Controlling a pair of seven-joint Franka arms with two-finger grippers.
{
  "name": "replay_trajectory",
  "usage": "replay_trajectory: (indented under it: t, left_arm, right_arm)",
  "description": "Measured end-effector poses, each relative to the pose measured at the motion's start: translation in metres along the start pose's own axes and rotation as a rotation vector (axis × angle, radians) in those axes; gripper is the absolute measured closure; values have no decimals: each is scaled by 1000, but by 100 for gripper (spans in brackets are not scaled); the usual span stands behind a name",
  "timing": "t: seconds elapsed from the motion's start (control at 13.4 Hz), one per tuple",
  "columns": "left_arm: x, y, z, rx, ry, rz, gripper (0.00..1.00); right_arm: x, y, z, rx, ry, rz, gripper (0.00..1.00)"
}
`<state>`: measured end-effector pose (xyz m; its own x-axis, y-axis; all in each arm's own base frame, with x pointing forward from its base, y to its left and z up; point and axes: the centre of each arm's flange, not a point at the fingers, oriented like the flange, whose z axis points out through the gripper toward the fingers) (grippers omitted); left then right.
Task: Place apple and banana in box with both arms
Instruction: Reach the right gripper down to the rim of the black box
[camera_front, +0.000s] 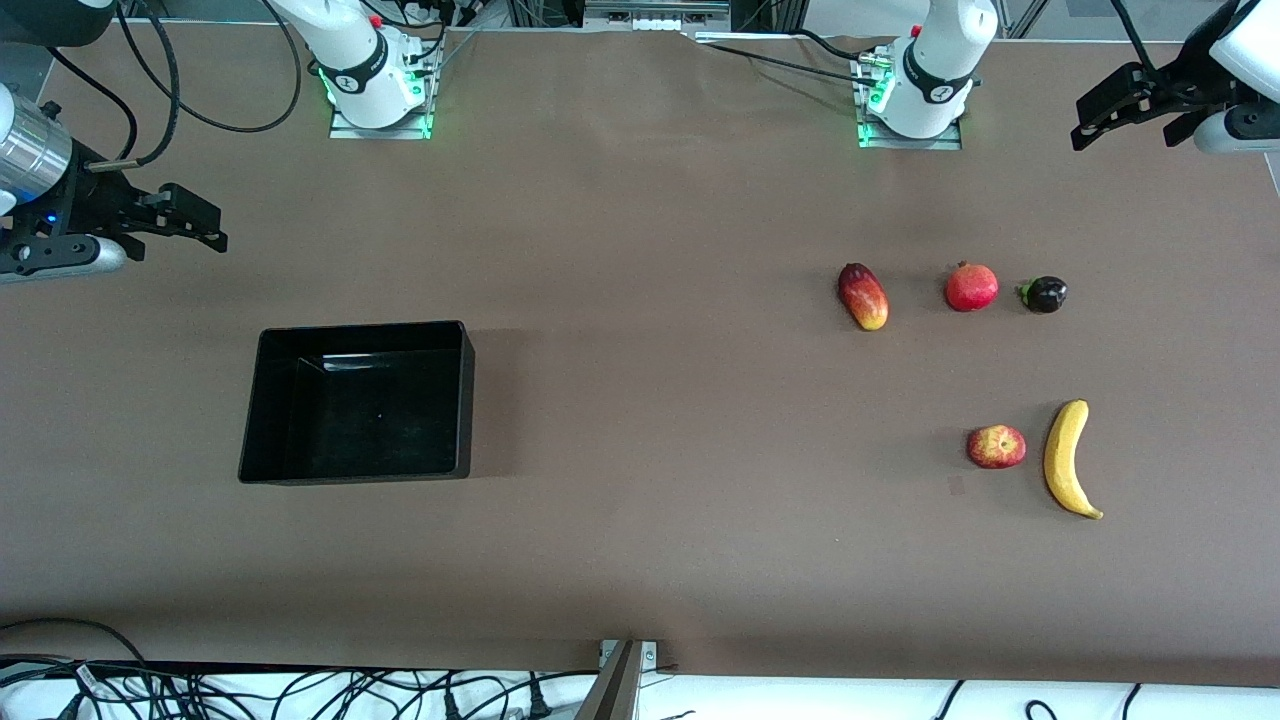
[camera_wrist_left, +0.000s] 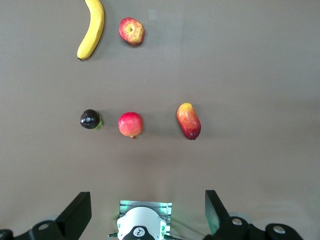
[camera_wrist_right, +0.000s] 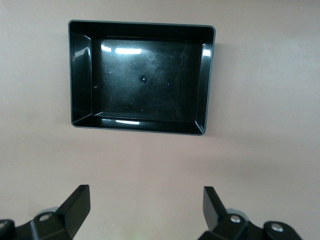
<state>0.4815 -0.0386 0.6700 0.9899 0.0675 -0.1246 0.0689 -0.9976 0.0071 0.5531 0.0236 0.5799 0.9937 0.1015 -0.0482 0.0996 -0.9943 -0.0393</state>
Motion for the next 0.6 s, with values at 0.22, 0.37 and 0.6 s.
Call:
replay_trajectory:
  t: [0.22,0.37,0.6]
  left_arm:
    - [0,0,1,0,-3,0,0]
    - [0,0,2,1,-4,0,0]
    - [0,0,2,1,-4,0,0]
  right_arm:
    - [0,0,0,0,-5,0,0]
    - [0,0,1,0,-6,0,0]
    - [5,4,14,-40,-36,-1,0]
